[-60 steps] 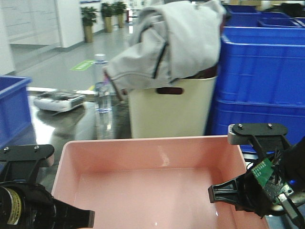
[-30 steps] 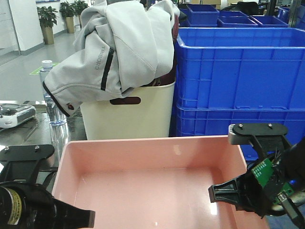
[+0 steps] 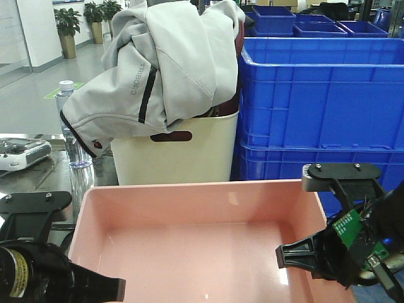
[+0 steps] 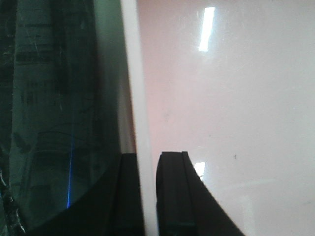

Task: Grab pink bin and stack on right shelf
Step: 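Carry the bin with both grippers up to the metal shelf, then lower the bin onto the shelf top and open both grippers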

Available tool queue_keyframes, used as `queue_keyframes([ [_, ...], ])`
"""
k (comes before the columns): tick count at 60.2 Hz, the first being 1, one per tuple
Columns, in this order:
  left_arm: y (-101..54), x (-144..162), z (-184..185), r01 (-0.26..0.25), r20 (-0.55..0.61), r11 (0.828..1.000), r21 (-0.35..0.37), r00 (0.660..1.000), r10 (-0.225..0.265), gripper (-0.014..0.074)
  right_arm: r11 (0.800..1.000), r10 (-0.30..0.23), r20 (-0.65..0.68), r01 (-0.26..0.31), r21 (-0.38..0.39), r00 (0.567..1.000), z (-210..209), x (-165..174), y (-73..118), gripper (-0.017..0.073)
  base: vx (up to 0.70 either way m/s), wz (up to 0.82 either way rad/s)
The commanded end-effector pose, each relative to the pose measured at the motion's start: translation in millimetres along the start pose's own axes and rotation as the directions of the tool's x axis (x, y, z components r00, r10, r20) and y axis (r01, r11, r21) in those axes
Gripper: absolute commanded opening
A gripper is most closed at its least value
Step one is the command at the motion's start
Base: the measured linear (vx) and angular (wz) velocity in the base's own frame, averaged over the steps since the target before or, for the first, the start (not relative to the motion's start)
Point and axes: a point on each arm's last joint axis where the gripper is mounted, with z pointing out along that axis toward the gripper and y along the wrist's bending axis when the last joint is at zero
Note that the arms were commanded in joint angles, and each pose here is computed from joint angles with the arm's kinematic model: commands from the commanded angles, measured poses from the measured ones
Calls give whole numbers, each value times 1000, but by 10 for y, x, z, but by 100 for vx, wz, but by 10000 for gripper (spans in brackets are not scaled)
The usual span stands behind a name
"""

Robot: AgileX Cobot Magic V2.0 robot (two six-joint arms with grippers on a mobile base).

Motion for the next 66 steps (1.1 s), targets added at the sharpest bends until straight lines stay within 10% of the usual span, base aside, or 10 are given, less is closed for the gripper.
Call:
queue_keyframes([
  [1,-57,-114,-180,-13,118,996,85,993,3,4,1000,-16,113,17,-7,993,-157,-107,-26,-9,0,0],
  [26,-58,-128,-181,-25,133,996,87,991,14,4,1000,-8,103,9,-13,995,-144,-102,-18,-9,0,0],
  [33,-18,-164,-151,-127,157,992,24,980,121,4,1000,-7,79,8,-9,997,-58,-113,3,-9,0,0],
  [47,200,-336,138,-105,140,988,-117,983,121,12,1000,19,26,-19,-10,999,288,-174,109,2,0,0],
  [66,147,-318,301,-157,79,985,-73,983,163,297,999,16,46,-15,-36,999,378,-213,164,274,0,0],
])
